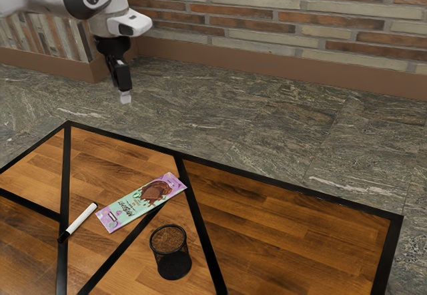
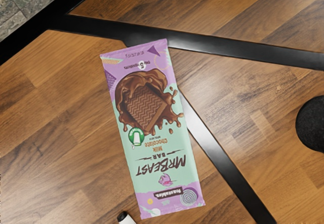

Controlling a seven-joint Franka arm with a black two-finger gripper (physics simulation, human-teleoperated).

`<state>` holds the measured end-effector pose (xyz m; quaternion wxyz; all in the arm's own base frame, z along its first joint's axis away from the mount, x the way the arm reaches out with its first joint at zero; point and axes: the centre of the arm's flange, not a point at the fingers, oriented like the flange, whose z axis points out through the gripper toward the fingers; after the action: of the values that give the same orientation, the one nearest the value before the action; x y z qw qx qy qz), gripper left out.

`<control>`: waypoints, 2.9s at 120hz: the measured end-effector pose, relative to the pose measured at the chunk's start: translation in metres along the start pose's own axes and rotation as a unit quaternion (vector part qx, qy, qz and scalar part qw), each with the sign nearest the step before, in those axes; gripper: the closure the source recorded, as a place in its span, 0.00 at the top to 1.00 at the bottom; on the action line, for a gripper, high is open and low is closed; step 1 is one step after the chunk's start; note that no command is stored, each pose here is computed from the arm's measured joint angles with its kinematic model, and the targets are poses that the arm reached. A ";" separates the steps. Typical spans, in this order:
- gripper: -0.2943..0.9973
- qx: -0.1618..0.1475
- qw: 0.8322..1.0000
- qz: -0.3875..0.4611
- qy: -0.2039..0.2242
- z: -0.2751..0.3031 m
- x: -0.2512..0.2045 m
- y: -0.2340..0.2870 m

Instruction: Put the marker into the pen holder.

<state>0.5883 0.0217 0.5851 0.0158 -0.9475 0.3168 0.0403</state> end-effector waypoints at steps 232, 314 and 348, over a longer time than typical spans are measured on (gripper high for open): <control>0.41 0.001 0.924 -0.382 -0.007 0.346 -0.188 0.012; 0.25 -0.004 0.920 -0.392 -0.020 0.361 -0.190 -0.003; 0.18 0.025 0.916 -0.399 0.016 0.281 -0.192 -0.002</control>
<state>0.4180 0.1543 0.3215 0.0493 -0.9950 -0.0869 0.0079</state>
